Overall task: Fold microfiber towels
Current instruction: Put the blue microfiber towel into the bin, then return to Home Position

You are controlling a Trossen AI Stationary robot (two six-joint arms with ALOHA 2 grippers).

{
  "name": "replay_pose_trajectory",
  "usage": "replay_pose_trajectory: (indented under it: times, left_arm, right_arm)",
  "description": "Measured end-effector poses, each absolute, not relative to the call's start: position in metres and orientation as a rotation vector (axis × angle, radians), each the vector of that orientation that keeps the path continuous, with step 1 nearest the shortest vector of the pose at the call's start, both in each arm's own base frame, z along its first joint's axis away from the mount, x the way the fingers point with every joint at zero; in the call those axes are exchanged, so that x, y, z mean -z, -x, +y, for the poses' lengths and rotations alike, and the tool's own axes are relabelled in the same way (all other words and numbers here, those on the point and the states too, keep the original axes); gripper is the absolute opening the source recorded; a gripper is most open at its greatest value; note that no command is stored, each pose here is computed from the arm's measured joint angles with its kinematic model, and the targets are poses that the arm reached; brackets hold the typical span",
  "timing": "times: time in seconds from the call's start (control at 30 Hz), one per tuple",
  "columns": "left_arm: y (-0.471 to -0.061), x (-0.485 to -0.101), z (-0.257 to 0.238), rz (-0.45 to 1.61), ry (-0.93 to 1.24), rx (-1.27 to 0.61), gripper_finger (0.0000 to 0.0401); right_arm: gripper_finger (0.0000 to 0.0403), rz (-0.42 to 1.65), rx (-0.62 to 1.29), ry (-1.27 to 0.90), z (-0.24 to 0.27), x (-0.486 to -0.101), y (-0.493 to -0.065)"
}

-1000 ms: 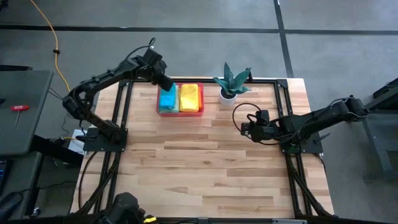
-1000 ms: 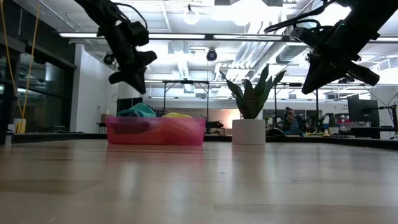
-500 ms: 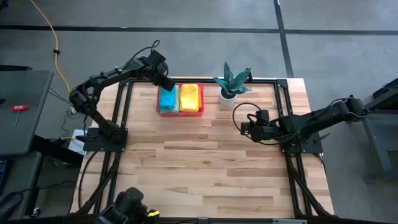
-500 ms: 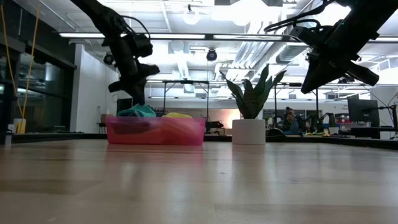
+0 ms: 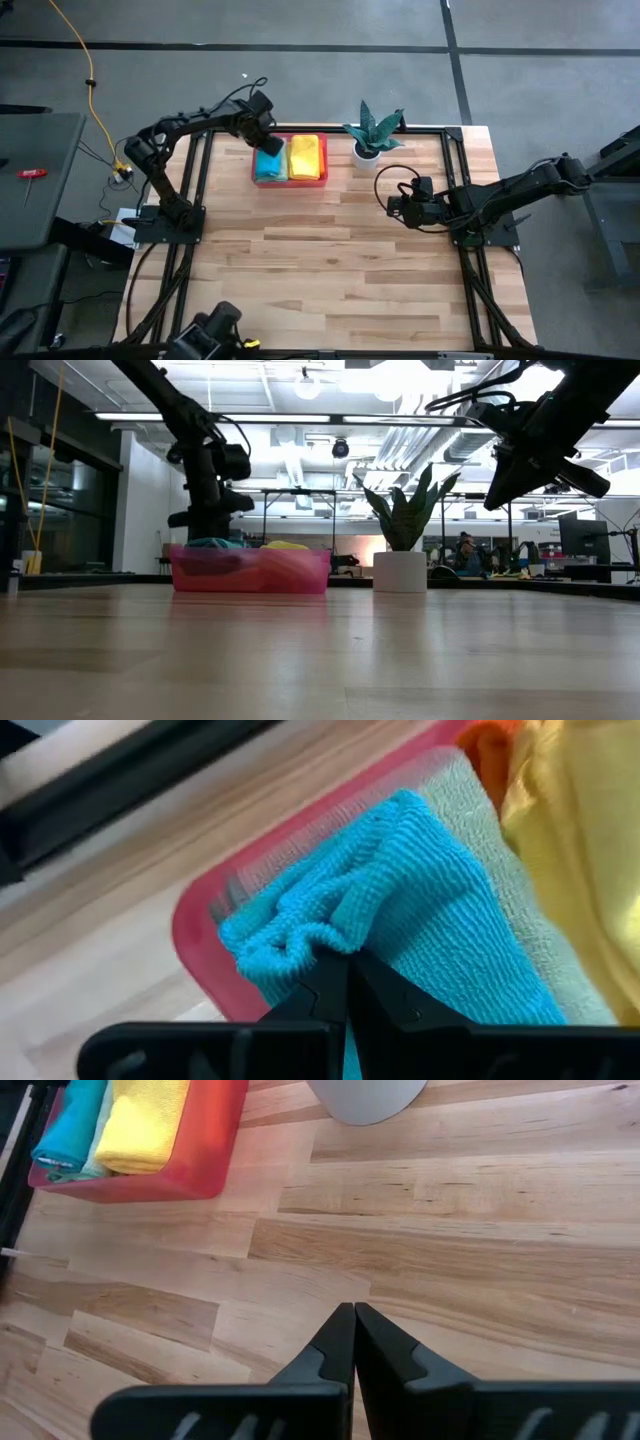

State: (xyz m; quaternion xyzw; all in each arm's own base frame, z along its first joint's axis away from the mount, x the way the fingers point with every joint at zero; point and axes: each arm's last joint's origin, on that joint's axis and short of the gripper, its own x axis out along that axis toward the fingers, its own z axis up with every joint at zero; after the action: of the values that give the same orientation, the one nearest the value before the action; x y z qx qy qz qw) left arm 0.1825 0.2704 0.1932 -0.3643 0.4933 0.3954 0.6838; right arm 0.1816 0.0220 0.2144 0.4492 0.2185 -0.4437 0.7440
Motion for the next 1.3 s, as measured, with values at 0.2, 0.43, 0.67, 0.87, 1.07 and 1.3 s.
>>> replay_pose_trajectory:
  times: [0.2, 0.43, 0.67, 0.87, 1.07, 1.3]
  left_arm:
    - [-0.180, -0.176, 0.265, 1.099, 0.837, -0.907, 0.0000]
    - [-0.175, -0.223, 0.268, 0.934, 0.774, -0.935, 0.0000]
    - [-0.166, -0.305, 0.242, 0.660, 0.598, -0.866, 0.0000]
    - [-0.167, -0.349, 0.163, 0.378, 0.444, -0.629, 0.0000]
    - [-0.162, -0.343, 0.075, 0.102, 0.420, -0.357, 0.0000]
    - [-0.150, -0.304, 0.014, -0.112, 0.403, -0.219, 0.0000]
  right_arm:
    - [0.0000, 0.479, 0.972, -0.983, 0.022, -0.214, -0.182]
    - [0.0000, 0.456, 0.984, -0.968, 0.021, -0.215, -0.182]
    - [0.0000, 0.315, 0.972, -0.879, 0.020, -0.222, -0.189]
    - [0.0000, 0.299, 0.860, -0.737, 0.020, -0.231, -0.199]
    - [0.0000, 0.299, 0.695, -0.652, 0.022, -0.241, -0.210]
    - [0.0000, 0.246, 0.520, -0.596, 0.026, -0.255, -0.218]
